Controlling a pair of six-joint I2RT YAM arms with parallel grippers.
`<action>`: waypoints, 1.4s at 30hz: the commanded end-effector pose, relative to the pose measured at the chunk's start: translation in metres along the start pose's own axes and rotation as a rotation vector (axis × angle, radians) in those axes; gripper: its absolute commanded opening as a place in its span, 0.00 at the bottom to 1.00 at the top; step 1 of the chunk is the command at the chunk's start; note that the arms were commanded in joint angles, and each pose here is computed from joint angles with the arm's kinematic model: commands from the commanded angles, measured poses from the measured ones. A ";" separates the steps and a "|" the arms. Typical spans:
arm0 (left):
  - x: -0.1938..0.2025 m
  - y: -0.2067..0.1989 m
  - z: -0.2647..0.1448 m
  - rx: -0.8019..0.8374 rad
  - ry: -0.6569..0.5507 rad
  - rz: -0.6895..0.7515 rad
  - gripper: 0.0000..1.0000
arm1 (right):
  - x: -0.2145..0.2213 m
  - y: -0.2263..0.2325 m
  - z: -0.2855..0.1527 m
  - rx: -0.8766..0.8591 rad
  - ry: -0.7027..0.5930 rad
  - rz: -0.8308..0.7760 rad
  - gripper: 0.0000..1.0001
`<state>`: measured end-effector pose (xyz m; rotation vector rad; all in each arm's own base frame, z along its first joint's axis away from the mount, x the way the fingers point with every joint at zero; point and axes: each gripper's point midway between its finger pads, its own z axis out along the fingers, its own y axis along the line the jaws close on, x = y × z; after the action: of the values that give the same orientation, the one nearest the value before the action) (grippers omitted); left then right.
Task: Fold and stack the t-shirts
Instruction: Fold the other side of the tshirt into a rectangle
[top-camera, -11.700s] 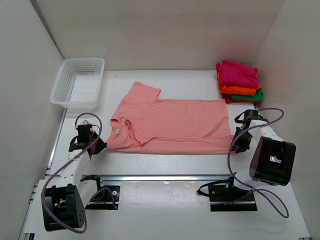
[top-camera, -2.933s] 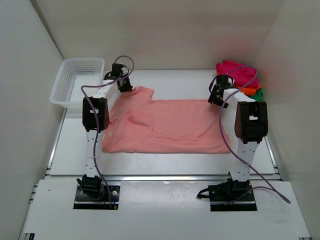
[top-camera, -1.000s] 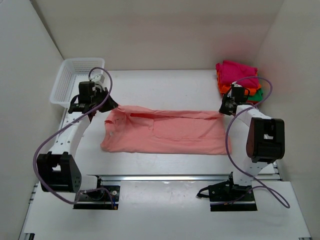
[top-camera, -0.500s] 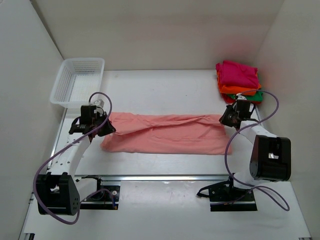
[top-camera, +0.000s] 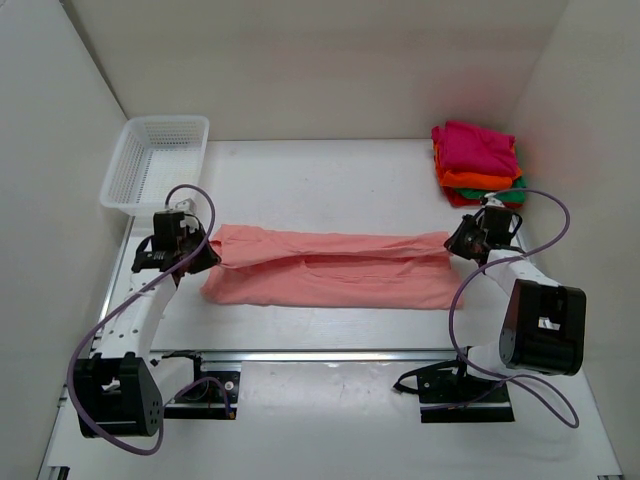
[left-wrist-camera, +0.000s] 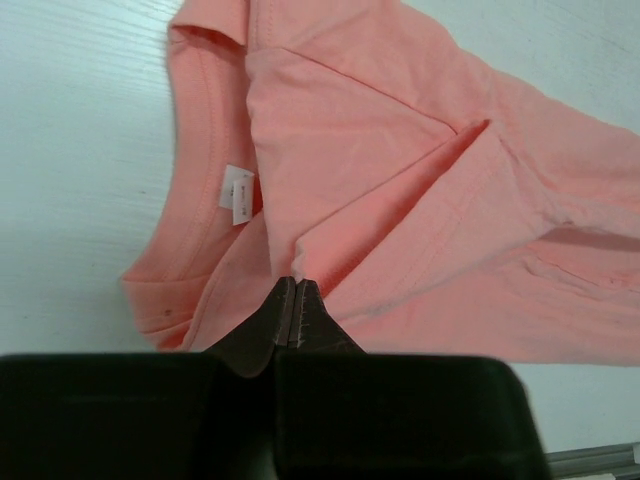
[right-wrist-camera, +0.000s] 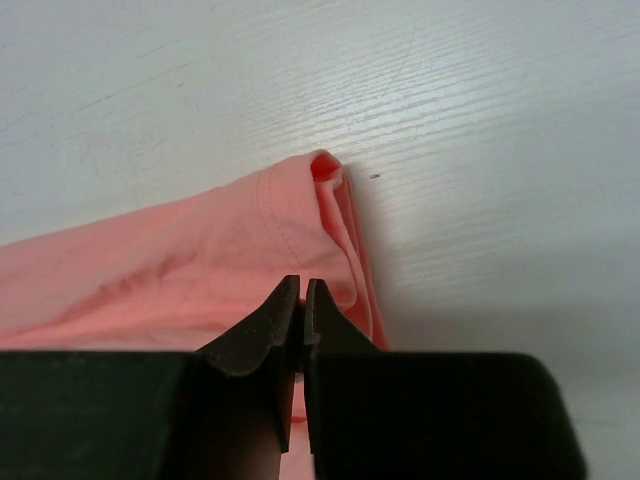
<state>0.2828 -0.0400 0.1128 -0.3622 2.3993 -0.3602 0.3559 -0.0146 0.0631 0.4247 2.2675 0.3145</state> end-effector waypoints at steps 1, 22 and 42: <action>-0.008 0.007 -0.010 -0.034 -0.042 0.004 0.00 | -0.015 0.003 -0.007 -0.019 -0.050 0.020 0.00; 0.016 0.026 0.001 -0.095 0.015 -0.028 0.00 | 0.016 -0.022 -0.014 0.081 0.103 0.047 0.00; 0.029 0.005 -0.012 -0.004 0.031 -0.035 0.00 | 0.024 -0.015 -0.009 0.046 0.169 0.025 0.00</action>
<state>0.2569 -0.0333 0.0891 -0.4259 2.4569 -0.3190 0.3188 -0.0217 0.0394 0.5187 2.4518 0.3192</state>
